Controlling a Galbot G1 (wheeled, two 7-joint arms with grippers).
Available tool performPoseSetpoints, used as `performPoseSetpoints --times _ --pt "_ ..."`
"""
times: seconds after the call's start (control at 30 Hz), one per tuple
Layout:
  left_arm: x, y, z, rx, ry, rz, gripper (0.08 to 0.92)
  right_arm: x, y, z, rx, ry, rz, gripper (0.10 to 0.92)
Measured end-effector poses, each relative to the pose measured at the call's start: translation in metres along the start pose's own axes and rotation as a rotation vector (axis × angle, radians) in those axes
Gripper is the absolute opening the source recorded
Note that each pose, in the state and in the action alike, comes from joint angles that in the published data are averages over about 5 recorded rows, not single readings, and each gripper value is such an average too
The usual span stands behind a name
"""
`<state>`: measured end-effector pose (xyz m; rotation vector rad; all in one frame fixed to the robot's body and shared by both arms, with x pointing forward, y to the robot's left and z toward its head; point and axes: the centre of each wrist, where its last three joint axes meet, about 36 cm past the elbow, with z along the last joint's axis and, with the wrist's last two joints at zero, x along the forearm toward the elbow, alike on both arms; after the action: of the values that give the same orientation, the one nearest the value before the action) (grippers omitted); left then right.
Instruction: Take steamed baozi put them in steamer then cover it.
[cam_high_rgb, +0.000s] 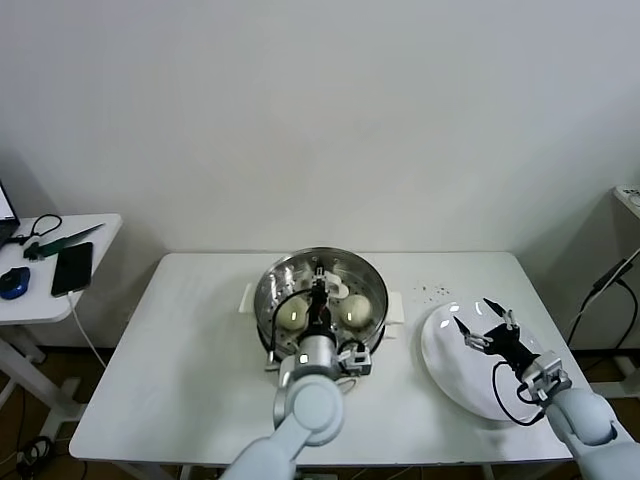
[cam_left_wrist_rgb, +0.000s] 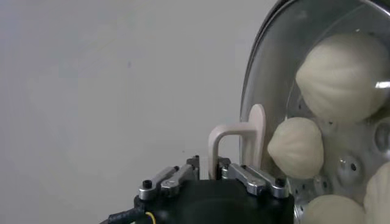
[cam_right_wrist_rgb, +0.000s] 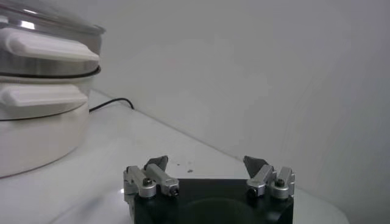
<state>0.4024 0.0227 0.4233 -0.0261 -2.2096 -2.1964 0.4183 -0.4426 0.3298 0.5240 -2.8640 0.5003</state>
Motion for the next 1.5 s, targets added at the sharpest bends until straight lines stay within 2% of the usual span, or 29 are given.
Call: performPoseSetpoints --times 0.53,0.63,0.77,1.03,1.3,1.4,1.5 --pt "0.037 0.026 0.032 0.11 -0.043 -0.01 0.764 -0.003 -0.002 -0.009 -0.009 0.031 0.013 0.823" --pt "0.044 0.031 0.042 0.15 -0.047 -0.02 0.811 -0.004 -0.001 -0.012 -0.013 0.039 0.02 0.823" --pt "0.053 0.035 0.058 0.218 -0.041 -0.019 0.822 -0.005 -0.001 -0.016 -0.023 0.05 0.032 0.823" --pt "0.068 0.035 0.094 0.394 -0.008 0.028 0.823 -0.006 0.0 -0.022 -0.041 0.046 0.05 0.823" --pt "0.072 0.023 0.135 0.632 -0.098 0.067 0.823 -0.004 0.005 -0.027 -0.038 0.02 0.055 0.823" --pt "0.072 0.016 0.154 0.744 -0.113 0.067 0.823 -0.002 0.008 -0.03 -0.034 0.003 0.056 0.823" --pt "0.072 0.009 0.173 0.865 -0.11 0.059 0.823 0.0 0.012 -0.032 -0.038 -0.01 0.058 0.823"
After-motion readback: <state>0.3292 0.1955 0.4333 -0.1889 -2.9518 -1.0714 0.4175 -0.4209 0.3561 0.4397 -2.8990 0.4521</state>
